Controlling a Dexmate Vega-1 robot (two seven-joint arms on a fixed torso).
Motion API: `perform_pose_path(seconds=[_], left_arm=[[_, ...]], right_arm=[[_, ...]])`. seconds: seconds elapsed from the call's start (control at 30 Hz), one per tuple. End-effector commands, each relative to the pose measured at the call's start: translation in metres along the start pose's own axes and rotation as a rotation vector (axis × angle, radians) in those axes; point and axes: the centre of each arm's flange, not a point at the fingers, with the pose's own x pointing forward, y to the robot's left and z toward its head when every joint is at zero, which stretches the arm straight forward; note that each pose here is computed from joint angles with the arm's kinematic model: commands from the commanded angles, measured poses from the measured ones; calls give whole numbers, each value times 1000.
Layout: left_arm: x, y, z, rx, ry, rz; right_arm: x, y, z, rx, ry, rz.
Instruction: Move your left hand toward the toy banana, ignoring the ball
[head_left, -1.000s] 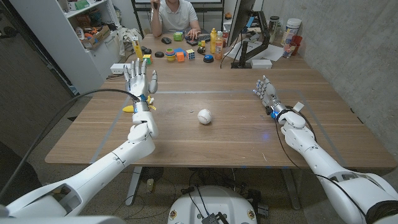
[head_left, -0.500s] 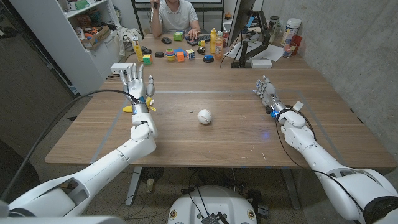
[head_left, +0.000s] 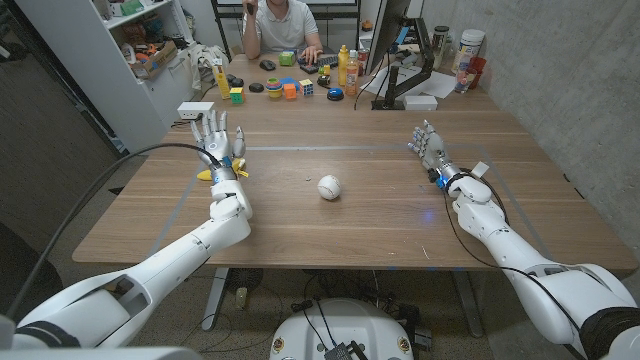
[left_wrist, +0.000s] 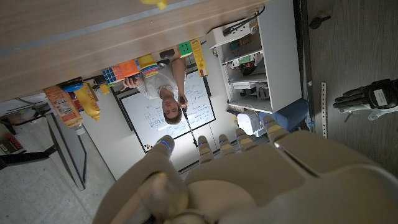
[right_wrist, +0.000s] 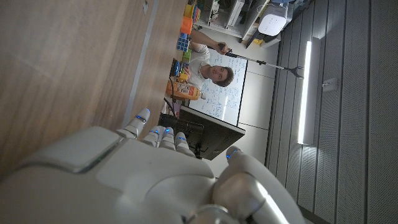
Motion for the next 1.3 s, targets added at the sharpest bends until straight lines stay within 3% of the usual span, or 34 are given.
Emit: perform_pose_path(seconds=[0.03, 0.37, 0.6, 0.87, 1.3], left_arm=[[16, -27, -1, 24, 30, -96], [6, -53, 0, 34, 33, -181], [1, -62, 0, 38, 33, -216], [-2, -67, -1, 26, 29, -223], [-2, -61, -1, 9, 21, -210]], right_arm=[[1, -5, -2, -3, 1, -2], [2, -7, -3, -2, 6, -9], [4, -6, -3, 0, 7, -9], [6, -6, -6, 3, 14, -10], [7, -4, -8, 3, 15, -8]])
